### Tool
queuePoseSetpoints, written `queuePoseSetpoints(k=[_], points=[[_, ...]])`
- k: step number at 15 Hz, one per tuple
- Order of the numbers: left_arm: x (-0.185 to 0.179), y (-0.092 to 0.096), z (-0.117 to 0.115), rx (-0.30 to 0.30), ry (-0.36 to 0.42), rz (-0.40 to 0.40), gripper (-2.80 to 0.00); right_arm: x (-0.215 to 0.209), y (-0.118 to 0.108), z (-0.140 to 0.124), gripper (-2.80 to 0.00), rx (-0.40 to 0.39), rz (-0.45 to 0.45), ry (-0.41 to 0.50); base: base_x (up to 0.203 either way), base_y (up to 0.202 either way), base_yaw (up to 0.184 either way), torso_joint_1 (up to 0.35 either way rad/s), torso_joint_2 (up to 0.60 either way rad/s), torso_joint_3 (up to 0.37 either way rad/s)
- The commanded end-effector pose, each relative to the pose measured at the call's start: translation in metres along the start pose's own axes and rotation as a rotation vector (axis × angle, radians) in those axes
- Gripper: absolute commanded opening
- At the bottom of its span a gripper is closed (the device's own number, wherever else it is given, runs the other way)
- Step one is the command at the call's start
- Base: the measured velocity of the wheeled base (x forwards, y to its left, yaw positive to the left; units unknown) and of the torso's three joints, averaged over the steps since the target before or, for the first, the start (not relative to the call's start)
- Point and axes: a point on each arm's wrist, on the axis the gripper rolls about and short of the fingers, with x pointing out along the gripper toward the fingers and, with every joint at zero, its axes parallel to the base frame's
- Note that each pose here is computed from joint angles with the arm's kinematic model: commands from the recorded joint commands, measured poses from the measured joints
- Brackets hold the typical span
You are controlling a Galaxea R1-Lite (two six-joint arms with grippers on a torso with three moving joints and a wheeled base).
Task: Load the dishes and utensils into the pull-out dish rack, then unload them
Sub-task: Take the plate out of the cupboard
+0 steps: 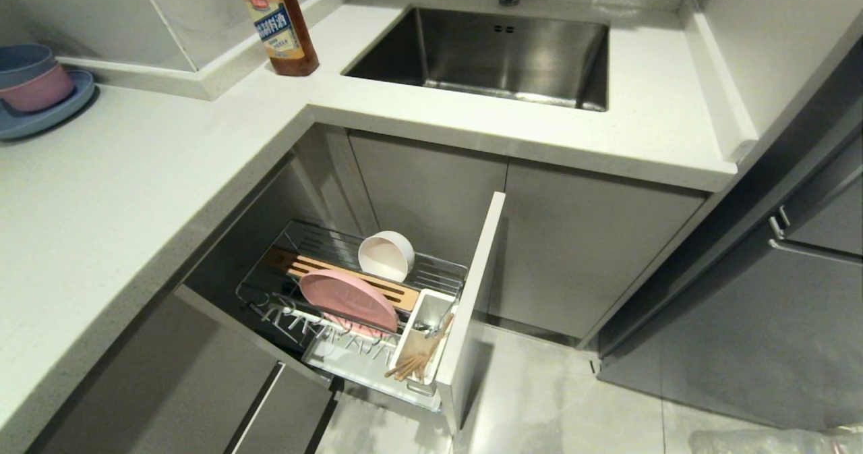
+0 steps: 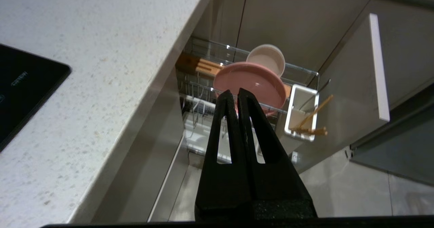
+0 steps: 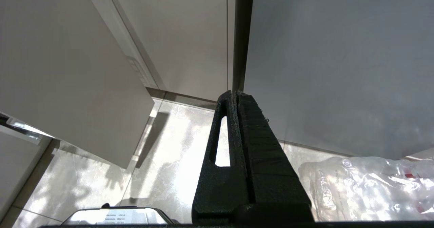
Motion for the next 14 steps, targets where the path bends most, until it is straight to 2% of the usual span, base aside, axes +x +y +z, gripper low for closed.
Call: queuePoseSetpoints(k=[1,4,6,8,11,14], points=[[-0.002,0.001,-0.033,0.004,-0.054,-0.010,-2.80,0.000,0.000,-0.001,-2.80,0.000,0.000,0.003,0.000,0.000,0.000,0.000,0.00,0.000],[0.016,0.002,-0.063,0.035,-0.057,-0.028,-2.80,0.000,0.000,-0.001,-2.80,0.000,0.000,0.002,0.000,0.000,0.000,0.000,0.00,0.000],[0.029,0.003,-0.087,0.116,-0.035,-0.027,-2.80,0.000,0.000,-0.001,-2.80,0.000,0.000,0.002,0.000,0.000,0.000,0.000,0.00,0.000],[0.038,0.004,-0.108,0.141,-0.027,-0.026,-2.80,0.000,0.000,-0.001,-2.80,0.000,0.000,0.002,0.000,0.000,0.000,0.000,0.00,0.000],[0.040,0.005,-0.122,0.102,0.069,-0.011,-2.80,0.000,0.000,-0.001,-2.80,0.000,0.000,0.003,0.000,0.000,0.000,0.000,0.00,0.000],[0.040,0.005,-0.121,0.099,0.064,-0.010,-2.80,0.000,0.000,-0.001,-2.80,0.000,-0.002,0.002,0.000,0.000,0.000,0.000,0.00,0.000]])
